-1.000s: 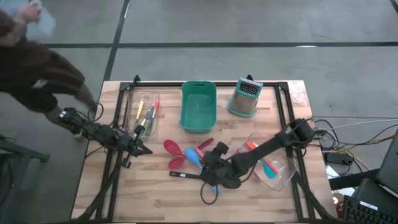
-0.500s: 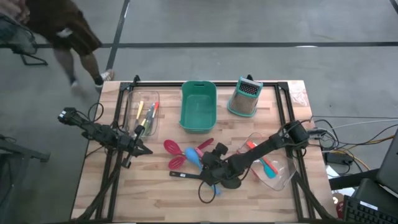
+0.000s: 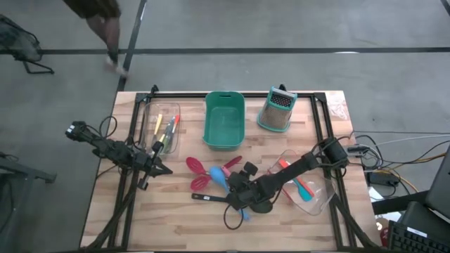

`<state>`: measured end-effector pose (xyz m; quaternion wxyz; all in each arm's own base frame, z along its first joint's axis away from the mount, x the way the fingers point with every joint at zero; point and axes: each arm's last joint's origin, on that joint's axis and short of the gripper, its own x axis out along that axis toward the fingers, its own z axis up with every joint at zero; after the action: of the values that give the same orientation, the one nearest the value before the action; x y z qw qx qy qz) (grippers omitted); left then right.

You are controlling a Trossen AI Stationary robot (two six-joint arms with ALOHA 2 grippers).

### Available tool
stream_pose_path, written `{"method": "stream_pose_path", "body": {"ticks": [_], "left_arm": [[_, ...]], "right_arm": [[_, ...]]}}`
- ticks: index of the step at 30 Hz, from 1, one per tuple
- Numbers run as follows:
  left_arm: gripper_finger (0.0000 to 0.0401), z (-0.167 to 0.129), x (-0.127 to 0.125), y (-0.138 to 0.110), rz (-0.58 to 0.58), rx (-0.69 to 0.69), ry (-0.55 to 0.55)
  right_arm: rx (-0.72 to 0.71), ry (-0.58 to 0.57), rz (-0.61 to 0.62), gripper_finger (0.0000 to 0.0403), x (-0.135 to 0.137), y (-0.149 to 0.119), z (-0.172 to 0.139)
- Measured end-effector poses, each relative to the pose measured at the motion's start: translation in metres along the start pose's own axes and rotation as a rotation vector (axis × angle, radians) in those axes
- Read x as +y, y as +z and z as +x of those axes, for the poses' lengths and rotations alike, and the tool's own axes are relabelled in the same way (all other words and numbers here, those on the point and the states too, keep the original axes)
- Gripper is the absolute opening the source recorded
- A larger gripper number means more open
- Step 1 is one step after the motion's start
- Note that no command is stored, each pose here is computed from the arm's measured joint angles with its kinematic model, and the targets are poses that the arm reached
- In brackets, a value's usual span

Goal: Pick & Place Kitchen Items
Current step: Put the pink spatula into the bottom transparent bin

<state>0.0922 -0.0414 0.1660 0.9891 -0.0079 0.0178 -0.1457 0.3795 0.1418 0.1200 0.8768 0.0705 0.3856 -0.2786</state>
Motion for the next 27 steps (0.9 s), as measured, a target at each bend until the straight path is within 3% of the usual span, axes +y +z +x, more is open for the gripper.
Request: {"method": "stream_pose_path", "body": {"ticks": [12, 20, 27], "left_arm": [[0.0012, 0.0, 0.0, 0.0, 0.0, 0.0, 0.0], [0.0012, 0.0, 0.0, 0.0, 0.0, 0.0, 0.0], [0.0012, 0.0, 0.0, 0.0, 0.0, 0.0, 0.0]], "right_arm": [[-0.001, -0.002, -0.02, 0.0038, -0.0003, 0.0002, -0.0001], [-0.002, 0.0, -0.025, 0.0056, -0.0005, 0.001, -0.0011], [-0.021, 0.006, -0.018, 0.0046, -0.002, 0.0072, -0.0077]]}}
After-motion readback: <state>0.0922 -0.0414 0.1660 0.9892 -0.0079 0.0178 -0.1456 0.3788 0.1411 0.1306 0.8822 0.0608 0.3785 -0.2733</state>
